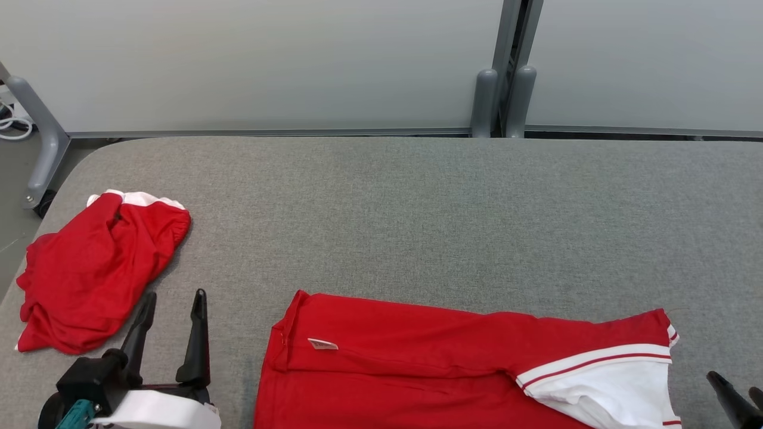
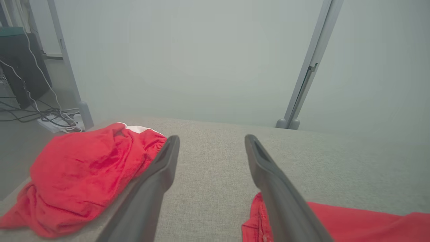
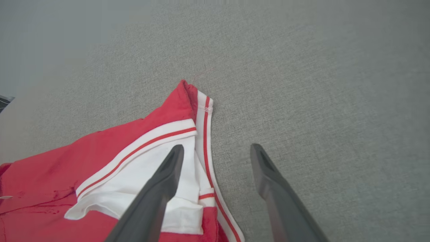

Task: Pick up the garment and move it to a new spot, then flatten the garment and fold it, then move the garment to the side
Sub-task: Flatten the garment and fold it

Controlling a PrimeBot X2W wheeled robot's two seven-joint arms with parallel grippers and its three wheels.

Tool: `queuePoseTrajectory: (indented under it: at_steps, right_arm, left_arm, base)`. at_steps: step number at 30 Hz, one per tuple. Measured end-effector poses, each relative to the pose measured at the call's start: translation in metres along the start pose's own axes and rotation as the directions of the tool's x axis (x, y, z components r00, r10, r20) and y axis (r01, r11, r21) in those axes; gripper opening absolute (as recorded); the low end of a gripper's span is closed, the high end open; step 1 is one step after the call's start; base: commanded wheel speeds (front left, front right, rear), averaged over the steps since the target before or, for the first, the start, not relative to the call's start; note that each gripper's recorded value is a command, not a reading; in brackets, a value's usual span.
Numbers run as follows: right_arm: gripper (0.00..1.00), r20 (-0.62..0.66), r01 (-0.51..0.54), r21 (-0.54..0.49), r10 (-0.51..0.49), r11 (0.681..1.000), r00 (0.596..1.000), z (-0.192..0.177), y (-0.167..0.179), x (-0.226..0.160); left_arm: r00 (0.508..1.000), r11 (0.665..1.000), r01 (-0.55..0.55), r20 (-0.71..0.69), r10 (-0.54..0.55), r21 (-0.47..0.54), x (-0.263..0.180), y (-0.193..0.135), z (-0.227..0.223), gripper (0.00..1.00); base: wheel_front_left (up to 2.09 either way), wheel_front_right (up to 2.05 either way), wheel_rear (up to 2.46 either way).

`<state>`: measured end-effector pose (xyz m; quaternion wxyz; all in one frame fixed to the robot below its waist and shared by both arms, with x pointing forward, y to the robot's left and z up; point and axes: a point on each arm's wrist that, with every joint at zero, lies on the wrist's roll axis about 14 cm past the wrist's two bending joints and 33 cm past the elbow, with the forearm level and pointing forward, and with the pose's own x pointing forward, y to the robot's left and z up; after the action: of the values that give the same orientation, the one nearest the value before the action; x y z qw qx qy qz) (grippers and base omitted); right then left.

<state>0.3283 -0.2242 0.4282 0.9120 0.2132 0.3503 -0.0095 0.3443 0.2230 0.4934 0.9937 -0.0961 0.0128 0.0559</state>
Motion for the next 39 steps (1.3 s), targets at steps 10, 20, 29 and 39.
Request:
queuePoseTrajectory:
  at_steps: [10, 20, 29, 39]
  right_arm:
    - [1.0, -0.023, 0.045, -0.015, -0.045, 0.999, 0.999, -0.003, -0.008, 0.011]
    - [1.0, -0.121, 0.018, -0.083, -0.027, 0.996, 0.992, -0.028, 0.009, 0.03]
    - [1.0, -0.191, 0.007, -0.121, -0.03, 0.993, 0.981, -0.044, 0.017, 0.048]
    - [0.0, -0.248, -0.041, -0.167, -0.001, 0.985, 0.969, -0.057, 0.034, 0.066]
  left_arm:
    - [1.0, 0.999, -0.005, -0.022, 0.006, 0.036, -0.012, 0.012, -0.01, 1.0]
    - [0.999, 0.999, -0.019, -0.034, 0.021, 0.046, -0.017, 0.018, -0.014, 1.0]
    - [0.998, 0.997, -0.05, -0.033, 0.052, 0.057, -0.02, 0.026, -0.01, 1.0]
    - [0.996, 0.997, -0.063, -0.054, 0.065, 0.047, -0.02, 0.028, -0.015, 1.0]
  base:
    - [0.0, 0.0, 0.0]
    - [0.0, 0.0, 0.0]
    - [0.0, 0.0, 0.0]
    - [0.0, 0.0, 0.0]
